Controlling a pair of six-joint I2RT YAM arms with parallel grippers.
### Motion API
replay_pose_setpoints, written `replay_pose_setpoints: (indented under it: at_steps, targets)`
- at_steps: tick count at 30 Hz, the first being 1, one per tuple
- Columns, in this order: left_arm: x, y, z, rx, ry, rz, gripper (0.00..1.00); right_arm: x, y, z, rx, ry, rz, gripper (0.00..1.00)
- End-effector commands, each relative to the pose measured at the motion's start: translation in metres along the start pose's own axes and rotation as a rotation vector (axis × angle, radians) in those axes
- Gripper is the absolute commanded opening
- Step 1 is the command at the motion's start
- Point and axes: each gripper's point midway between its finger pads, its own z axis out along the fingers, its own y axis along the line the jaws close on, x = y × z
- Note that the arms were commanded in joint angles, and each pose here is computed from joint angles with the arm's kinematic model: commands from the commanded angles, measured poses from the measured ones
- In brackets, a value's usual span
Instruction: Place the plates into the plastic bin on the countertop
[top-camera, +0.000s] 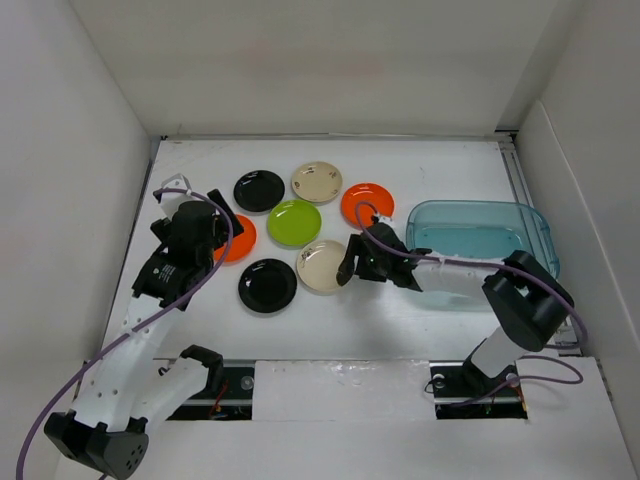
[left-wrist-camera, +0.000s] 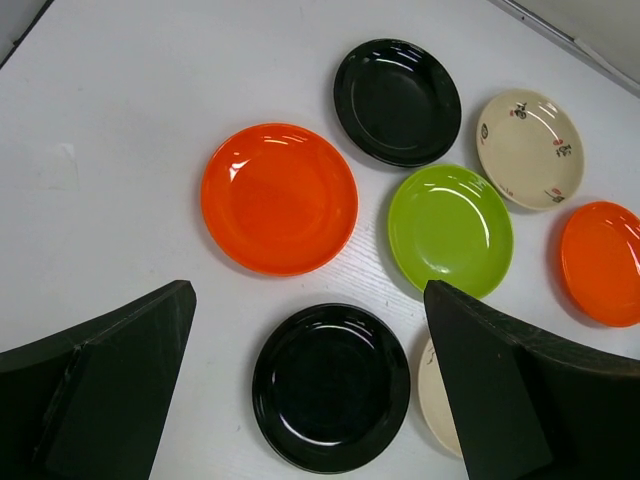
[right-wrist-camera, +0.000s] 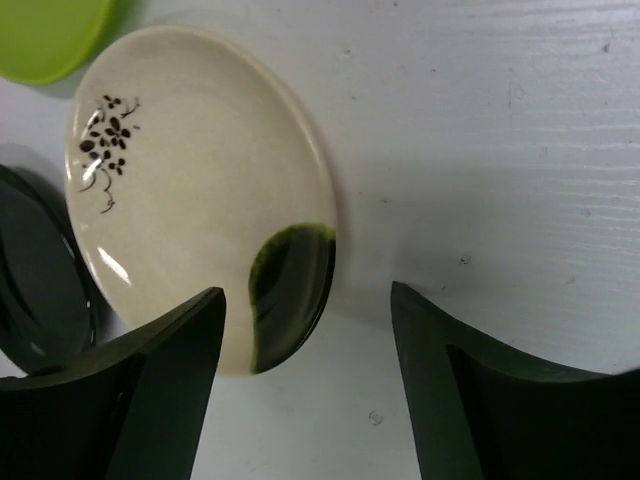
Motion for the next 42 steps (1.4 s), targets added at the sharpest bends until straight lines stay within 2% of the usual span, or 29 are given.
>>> replay_pose_setpoints:
  at_steps: [1, 3, 6, 8, 14, 16, 27, 30, 32, 34, 39, 42]
  targets:
    - [-0.006, -0.004, -0.001, 0.016, -0.017, -0.016, 1.0, -0.024, 0.024, 0.004, -0.058, -0.085, 0.044, 0.71]
    - [-0.005, -0.005, -0.001, 0.024, -0.012, -0.016, 1.0, -0.027, 0.023, 0.007, -0.044, -0.096, 0.057, 0.66]
    - [-0.005, -0.005, -0.001, 0.024, -0.012, -0.016, 1.0, -0.027, 0.019, 0.01, -0.024, -0.105, 0.078, 0.36]
    - [-0.005, -0.005, -0.001, 0.024, -0.012, -0.016, 1.0, -0.028, 0.014, 0.013, -0.011, -0.104, 0.096, 0.29]
    - [-0.006, -0.006, -0.003, 0.036, -0.013, -0.012, 1.0, -0.029, -0.012, 0.022, 0.04, -0.082, 0.151, 0.28]
    - [-0.008, -0.006, -0.005, 0.04, -0.02, -0.016, 1.0, -0.028, -0.016, 0.024, 0.043, -0.071, 0.157, 0.3]
    - [-0.009, -0.008, -0.005, 0.052, -0.021, -0.02, 1.0, -0.021, -0.002, 0.03, -0.056, -0.015, 0.179, 0.35]
    - [-0.01, -0.008, -0.007, 0.057, -0.028, -0.025, 1.0, -0.022, -0.001, 0.032, -0.056, -0.014, 0.179, 0.29]
    - [-0.01, -0.008, -0.007, 0.057, -0.028, -0.025, 1.0, -0.018, -0.003, 0.034, -0.054, -0.001, 0.178, 0.17]
    - [-0.01, -0.008, -0.007, 0.057, -0.028, -0.025, 1.0, -0.018, -0.002, 0.034, -0.054, 0.0, 0.187, 0.01]
    - [-0.01, -0.008, -0.007, 0.057, -0.028, -0.025, 1.0, -0.026, 0.002, 0.017, -0.042, -0.043, 0.185, 0.0]
    - [-0.01, -0.008, -0.007, 0.057, -0.028, -0.025, 1.0, -0.042, 0.012, -0.01, -0.012, -0.115, 0.166, 0.0]
